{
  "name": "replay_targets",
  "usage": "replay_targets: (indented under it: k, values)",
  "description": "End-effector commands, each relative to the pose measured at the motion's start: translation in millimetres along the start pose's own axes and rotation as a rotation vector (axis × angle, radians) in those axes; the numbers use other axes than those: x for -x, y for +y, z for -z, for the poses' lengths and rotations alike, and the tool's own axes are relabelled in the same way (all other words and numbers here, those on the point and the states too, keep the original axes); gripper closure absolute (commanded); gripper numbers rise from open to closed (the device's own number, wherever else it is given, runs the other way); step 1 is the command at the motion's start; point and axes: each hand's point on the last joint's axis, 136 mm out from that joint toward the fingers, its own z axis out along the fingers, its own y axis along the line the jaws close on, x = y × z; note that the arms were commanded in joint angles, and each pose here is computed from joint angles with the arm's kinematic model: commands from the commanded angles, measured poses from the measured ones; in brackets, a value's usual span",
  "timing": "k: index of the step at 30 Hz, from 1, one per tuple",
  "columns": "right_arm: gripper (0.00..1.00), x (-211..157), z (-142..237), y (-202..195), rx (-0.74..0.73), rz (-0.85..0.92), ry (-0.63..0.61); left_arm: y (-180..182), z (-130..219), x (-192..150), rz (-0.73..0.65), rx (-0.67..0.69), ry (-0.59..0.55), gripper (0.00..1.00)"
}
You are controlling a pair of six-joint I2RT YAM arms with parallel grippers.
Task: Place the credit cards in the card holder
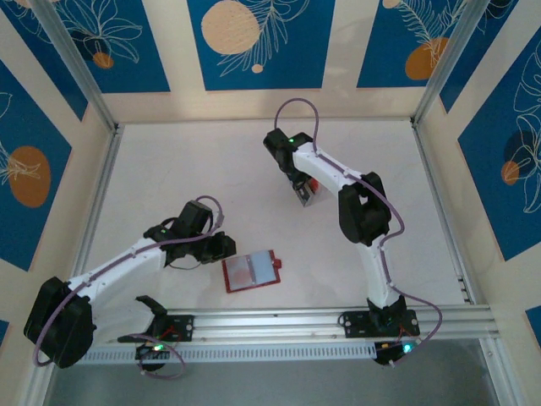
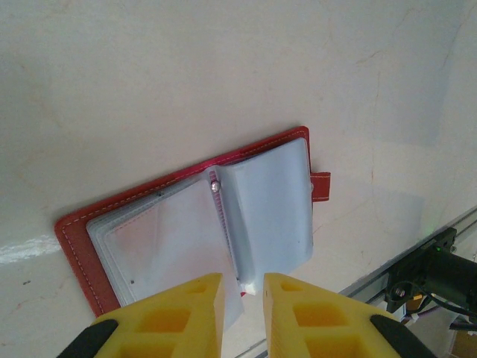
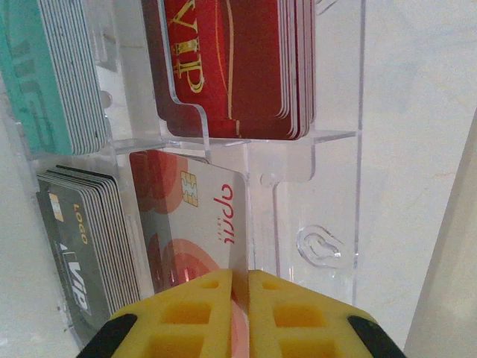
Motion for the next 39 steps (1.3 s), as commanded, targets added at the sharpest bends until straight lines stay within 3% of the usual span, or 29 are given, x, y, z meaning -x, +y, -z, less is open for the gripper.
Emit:
replay_targets:
  k: [1,13,22,32,39]
  values:
    - [0.9,3,17,-23,-0.032,-0.018,-0.03,1,-1,2,0.009,-0.005,-0.011,0.79]
    - [1.0,4,35,-13,0.061,-0.006,-0.04,3,-2,2,0.013,-0.003,-0.008,0.8]
    - [1.0,5,46,-10,0.123,-0.005,-0.039,1,-2,1,0.006,-0.005,-0.003,0.8]
    - [1.0,14,80,-29,0.116,-0.052,-0.133,2,-7,-1,0.0,0.007,0.026,0.79]
    - [1.0,-3,121,-14,0.312,-0.119,-0.205,-4,-12,-6,-0.022,0.001,0.063,0.79]
